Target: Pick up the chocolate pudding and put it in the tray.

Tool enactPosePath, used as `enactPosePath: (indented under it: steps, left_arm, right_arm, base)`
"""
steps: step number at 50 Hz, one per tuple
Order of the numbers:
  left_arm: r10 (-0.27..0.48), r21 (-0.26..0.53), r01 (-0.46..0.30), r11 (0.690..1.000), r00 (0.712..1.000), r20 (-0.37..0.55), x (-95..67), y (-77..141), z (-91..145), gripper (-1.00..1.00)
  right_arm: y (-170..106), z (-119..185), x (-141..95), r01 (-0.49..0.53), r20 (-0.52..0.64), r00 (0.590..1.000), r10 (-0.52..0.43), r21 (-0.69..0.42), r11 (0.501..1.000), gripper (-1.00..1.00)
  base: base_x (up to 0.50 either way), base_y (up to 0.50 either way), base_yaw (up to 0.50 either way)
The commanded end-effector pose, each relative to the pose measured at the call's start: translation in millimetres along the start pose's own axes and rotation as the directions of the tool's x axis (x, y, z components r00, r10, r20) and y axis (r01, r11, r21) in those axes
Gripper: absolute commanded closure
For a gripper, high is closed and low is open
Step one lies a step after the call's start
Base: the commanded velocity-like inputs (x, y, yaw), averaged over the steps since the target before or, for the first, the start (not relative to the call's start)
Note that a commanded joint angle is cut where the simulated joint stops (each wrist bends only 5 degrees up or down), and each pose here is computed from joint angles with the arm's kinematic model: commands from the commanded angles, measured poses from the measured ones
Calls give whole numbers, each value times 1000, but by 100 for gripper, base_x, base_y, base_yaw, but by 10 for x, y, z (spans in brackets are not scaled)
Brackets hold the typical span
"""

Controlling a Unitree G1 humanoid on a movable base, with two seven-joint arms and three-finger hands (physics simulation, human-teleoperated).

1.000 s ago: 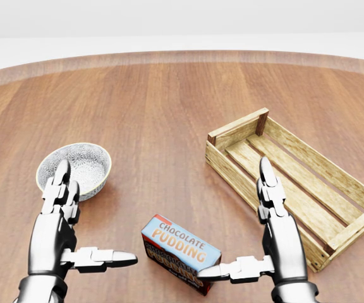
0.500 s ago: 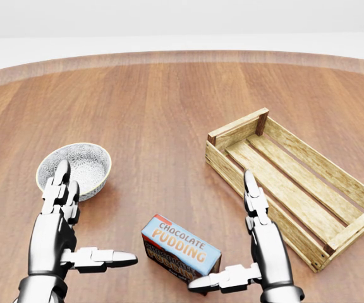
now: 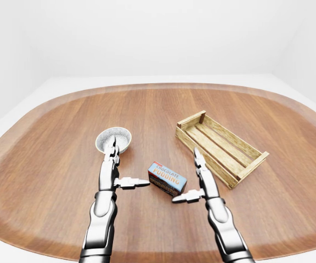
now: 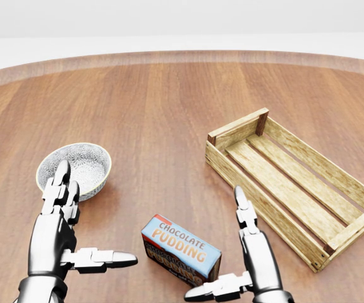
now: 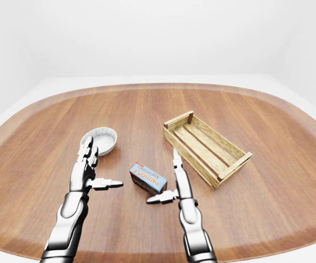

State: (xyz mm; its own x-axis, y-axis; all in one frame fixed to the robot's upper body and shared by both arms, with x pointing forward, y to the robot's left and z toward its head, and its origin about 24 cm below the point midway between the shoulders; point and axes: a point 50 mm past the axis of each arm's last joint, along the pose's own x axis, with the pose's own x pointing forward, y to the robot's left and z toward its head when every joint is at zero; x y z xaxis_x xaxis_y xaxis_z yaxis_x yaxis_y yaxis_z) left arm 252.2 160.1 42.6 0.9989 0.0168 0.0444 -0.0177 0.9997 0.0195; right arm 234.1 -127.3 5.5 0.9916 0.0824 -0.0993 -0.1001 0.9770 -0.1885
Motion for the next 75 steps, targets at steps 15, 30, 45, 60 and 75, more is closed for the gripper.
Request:
enactPosePath:
  steps: [15,30,45,60,75]
  left_arm:
    - [-3,-13,3,1000,1000,-8,3,2,7,-100]
    - [-2,-14,2,1000,1000,-9,7,8,5,-100]
    - [-4,-12,4,1000,1000,-8,4,5,-1,-100]
    - [-6,-12,6,1000,1000,-6,1,-1,5,-100]
    - [-6,-12,6,1000,1000,-6,3,1,5,-100]
  right_arm:
    - [46,-211,24,-14,-93,996,11,-25,1000,-100]
    - [93,-348,39,-23,-156,988,16,-41,999,-100]
    - [118,-420,46,-29,-189,982,18,-52,998,-100]
    - [134,-535,43,-33,-241,970,17,-65,997,-100]
    - [161,-556,50,-41,-252,967,21,-71,997,-100]
  base:
    - [0,0,0]
    - [0,0,0]
    - [0,0,0]
    - [0,0,0]
    - [0,0,0]
